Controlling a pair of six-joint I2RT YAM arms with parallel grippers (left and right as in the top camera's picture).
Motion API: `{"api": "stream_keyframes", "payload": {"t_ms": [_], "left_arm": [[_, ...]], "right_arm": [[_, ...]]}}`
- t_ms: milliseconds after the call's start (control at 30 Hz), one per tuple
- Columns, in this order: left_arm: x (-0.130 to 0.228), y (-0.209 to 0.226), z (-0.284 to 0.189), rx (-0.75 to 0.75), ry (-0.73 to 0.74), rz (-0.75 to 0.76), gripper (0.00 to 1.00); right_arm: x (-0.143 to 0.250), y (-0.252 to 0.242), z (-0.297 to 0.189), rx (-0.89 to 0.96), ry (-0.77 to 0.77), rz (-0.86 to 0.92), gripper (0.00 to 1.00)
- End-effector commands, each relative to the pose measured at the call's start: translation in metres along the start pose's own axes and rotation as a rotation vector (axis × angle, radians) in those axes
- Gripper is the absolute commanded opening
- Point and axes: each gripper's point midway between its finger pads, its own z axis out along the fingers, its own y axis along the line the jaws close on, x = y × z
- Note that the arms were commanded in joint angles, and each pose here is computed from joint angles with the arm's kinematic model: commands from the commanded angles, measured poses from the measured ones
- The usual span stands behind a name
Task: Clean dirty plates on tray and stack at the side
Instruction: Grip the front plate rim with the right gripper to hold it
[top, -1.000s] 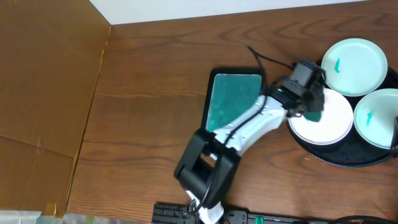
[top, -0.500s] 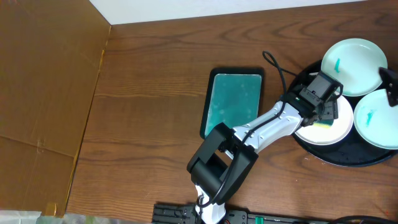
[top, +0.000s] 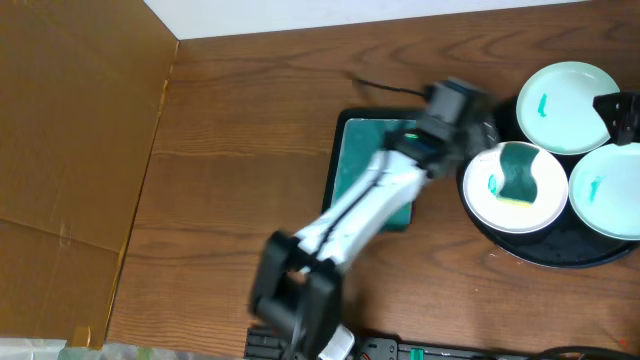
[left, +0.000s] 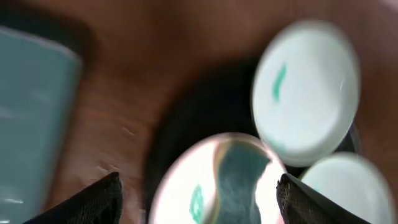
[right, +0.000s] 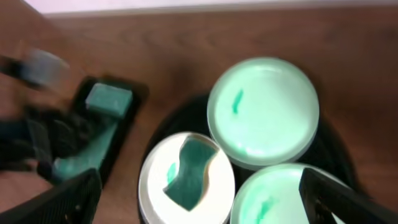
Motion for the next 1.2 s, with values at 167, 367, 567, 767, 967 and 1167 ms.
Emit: {"api": "stream_keyframes", "payload": {"t_ms": [167, 367, 567, 767, 967, 1167], "left_arm": [[-0.04, 0.057, -0.026, -0.079, -0.059, -0.121, 0.79], [-0.036, 0.078, -0.029, -0.133, -0.025, -0.155, 0.79], [-0.036, 0.078, -0.029, -0.133, -0.026, -0.156, 0.79], [-0.036, 0.078, -0.029, -0.133, -0.026, -0.156, 0.79], [-0.037, 0.078, -0.029, -0.131, -0.029, -0.156, 0.79], [-0.037, 0.078, -0.029, -0.131, -0.029, -0.156, 0.79]], "right_arm": [[0.039, -0.009, 0.07, -0.054, 0.26, -0.171, 0.56], [0.058, -0.027, 0.117, 0.004, 0.348, -0.121, 0.6], [0.097, -0.037, 0.157, 0.029, 0.486, -0.076, 0.54], [0.135, -0.045, 0.175, 0.056, 0.622, -0.06, 0.47], [0.153, -0.046, 0.185, 0.046, 0.68, -0.084, 0.44], [0.165, -0.052, 0.19, 0.062, 0.718, -0.077, 0.45]]}}
